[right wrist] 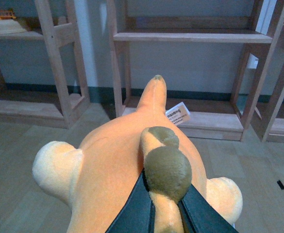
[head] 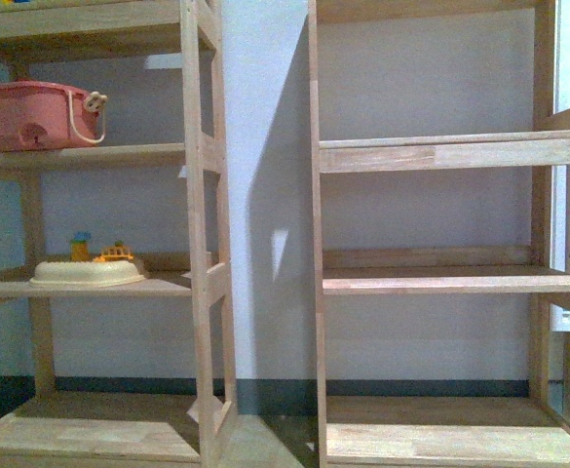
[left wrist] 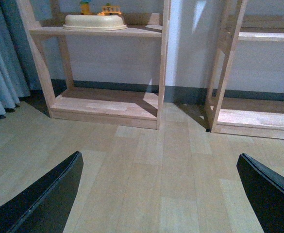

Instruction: Put away toys

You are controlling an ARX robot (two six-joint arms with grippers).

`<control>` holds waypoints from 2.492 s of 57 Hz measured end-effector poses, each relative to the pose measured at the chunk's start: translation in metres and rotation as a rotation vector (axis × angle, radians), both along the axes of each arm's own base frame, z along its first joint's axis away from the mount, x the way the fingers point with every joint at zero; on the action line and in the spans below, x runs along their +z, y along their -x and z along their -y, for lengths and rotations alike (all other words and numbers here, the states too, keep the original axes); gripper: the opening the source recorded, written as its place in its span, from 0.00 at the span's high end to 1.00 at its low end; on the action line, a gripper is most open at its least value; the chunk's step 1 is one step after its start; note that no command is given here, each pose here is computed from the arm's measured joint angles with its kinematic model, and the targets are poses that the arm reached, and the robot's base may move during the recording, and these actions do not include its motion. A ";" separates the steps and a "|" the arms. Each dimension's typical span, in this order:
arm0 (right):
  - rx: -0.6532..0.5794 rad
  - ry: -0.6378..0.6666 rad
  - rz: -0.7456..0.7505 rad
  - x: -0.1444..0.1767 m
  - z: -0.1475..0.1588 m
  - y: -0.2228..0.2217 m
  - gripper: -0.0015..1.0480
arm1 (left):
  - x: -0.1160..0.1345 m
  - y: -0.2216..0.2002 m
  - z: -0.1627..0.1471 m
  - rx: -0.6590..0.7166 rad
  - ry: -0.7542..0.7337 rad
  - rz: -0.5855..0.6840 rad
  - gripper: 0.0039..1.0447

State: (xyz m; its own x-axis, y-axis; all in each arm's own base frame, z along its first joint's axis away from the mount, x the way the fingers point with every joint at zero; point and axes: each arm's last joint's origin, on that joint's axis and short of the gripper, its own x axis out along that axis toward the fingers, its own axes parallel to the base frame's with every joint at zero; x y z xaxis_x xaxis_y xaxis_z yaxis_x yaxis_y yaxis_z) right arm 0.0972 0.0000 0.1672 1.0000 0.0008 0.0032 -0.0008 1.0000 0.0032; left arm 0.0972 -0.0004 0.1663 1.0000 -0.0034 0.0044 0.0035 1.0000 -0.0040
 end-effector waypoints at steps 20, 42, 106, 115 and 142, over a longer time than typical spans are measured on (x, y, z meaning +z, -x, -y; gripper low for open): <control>-0.001 0.000 0.000 0.000 0.000 0.000 0.95 | 0.000 0.000 0.000 0.000 0.000 0.000 0.06; -0.002 0.000 0.000 0.000 0.000 0.000 0.95 | 0.000 0.000 0.000 0.000 0.000 0.000 0.06; -0.001 0.000 0.000 0.000 0.000 0.000 0.95 | 0.000 0.000 0.000 0.000 0.000 0.000 0.06; -0.002 0.000 0.000 0.000 0.000 0.000 0.95 | 0.000 0.000 0.000 0.000 0.000 0.000 0.06; -0.071 -0.029 0.065 0.061 -0.004 -0.006 0.95 | 0.000 0.000 0.000 0.000 0.000 0.000 0.06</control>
